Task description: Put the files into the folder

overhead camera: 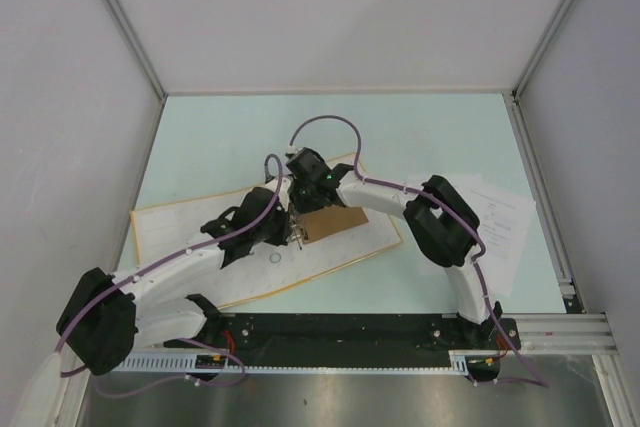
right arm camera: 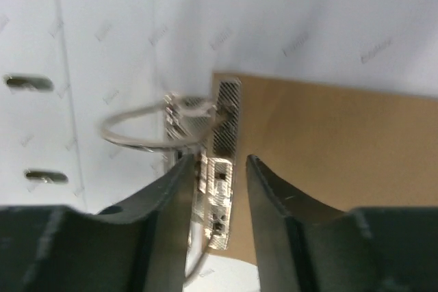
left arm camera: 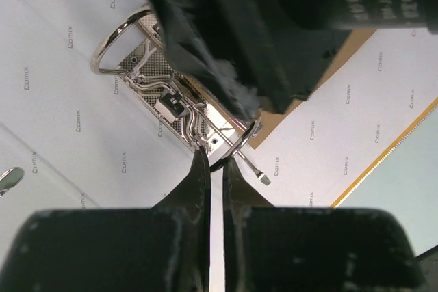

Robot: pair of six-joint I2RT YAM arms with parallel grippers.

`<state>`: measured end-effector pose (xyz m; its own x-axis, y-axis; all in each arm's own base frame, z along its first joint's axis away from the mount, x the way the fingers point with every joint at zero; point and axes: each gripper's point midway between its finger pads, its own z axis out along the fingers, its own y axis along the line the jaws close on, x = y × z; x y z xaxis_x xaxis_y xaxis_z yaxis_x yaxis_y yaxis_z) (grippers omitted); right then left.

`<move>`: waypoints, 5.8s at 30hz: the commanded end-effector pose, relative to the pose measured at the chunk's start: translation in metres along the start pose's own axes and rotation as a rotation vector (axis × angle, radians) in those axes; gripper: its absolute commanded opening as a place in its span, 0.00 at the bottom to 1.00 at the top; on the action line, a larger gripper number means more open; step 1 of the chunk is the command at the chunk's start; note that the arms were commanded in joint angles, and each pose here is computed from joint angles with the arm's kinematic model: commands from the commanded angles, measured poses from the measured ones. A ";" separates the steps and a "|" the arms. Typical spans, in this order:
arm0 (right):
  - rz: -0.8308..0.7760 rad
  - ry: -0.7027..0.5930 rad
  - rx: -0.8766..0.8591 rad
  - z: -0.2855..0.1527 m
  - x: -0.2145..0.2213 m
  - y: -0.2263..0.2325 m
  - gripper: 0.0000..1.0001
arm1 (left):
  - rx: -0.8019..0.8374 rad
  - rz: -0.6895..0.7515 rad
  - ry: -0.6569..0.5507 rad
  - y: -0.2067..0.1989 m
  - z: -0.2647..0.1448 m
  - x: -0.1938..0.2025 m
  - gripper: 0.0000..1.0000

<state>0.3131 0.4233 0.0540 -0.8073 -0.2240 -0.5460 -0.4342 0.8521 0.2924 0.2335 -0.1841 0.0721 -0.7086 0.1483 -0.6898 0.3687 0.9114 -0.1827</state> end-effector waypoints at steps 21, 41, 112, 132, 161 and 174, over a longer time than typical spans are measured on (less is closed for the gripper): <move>0.210 -0.120 0.137 -0.099 -0.018 -0.163 0.80 | -0.144 -0.147 -0.169 0.021 -0.103 -0.094 0.71; 0.175 -0.108 -0.103 -0.110 -0.025 -0.156 0.80 | -0.075 0.423 0.174 0.003 -0.017 -0.052 0.72; 1.121 -0.432 0.879 -0.334 0.148 -0.443 0.86 | 0.746 0.061 -0.180 -0.345 0.067 -0.172 0.65; 1.295 -0.405 0.777 -0.302 0.200 -0.462 0.86 | 0.516 -0.018 -0.128 -0.387 0.190 -0.107 0.62; 1.263 -0.379 0.916 -0.312 0.209 -0.461 0.86 | 0.925 0.148 -0.151 -0.403 0.129 -0.139 0.61; 1.307 -0.351 0.763 -0.287 0.217 -0.459 0.88 | 0.735 -0.106 0.079 -0.390 0.207 -0.072 0.47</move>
<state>0.2195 -0.1531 0.0317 -0.2702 0.8601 -0.4327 0.8764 0.4058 0.2593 0.2315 -0.6389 0.0534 -0.7310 0.2157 -0.6474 0.6790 0.3240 -0.6587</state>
